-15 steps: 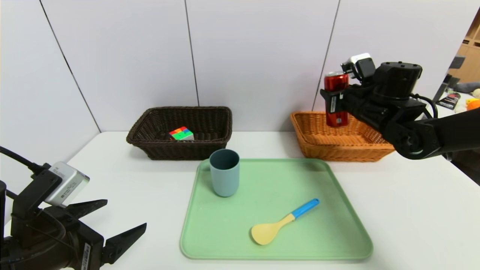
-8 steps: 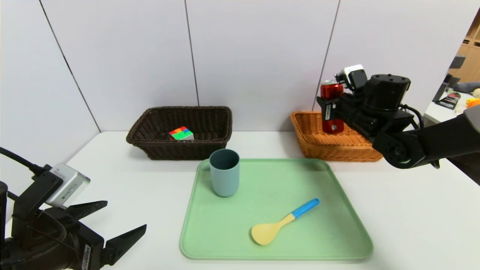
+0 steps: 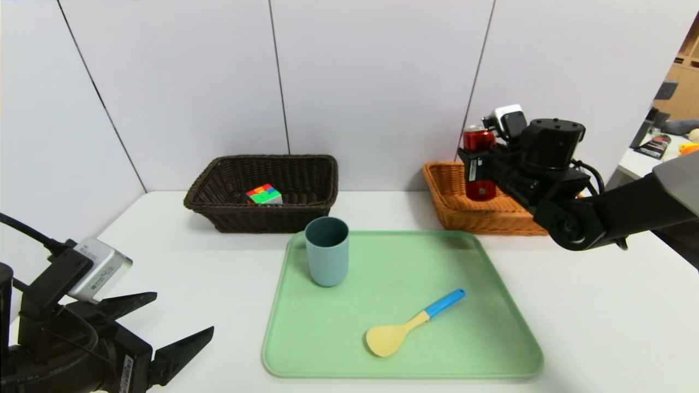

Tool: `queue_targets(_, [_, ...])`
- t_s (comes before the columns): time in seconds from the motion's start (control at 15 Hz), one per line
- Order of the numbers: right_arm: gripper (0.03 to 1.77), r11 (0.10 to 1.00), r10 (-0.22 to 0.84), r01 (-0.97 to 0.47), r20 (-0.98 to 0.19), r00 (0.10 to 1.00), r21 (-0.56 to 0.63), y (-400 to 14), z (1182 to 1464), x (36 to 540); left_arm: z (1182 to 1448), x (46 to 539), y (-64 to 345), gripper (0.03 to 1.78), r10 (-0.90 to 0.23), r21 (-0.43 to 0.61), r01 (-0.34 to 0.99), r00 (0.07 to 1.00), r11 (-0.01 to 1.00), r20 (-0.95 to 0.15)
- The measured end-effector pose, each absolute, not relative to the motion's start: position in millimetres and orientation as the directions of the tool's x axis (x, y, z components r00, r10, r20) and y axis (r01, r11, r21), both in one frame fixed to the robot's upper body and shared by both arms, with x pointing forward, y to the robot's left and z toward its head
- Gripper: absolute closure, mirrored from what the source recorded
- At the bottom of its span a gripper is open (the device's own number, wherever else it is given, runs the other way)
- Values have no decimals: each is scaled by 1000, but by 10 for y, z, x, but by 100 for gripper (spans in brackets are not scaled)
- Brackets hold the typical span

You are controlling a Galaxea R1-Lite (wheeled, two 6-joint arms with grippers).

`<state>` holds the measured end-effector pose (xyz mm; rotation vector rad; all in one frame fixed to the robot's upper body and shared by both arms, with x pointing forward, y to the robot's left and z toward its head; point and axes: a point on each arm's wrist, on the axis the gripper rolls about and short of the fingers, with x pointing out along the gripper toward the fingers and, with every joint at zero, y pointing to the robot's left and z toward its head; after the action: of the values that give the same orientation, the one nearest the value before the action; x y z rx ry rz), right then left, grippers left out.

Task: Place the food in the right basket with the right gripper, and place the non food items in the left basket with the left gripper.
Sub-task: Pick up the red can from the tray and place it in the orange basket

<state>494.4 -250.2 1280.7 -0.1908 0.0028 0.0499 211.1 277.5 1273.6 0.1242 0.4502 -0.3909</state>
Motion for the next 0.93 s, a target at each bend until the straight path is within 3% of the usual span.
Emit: queue_targets(0.93, [88,982,22,-26,-28,999,-188,-2539,12716,4956,12724,2107,2777,12,-340,31,395,826,918,-450])
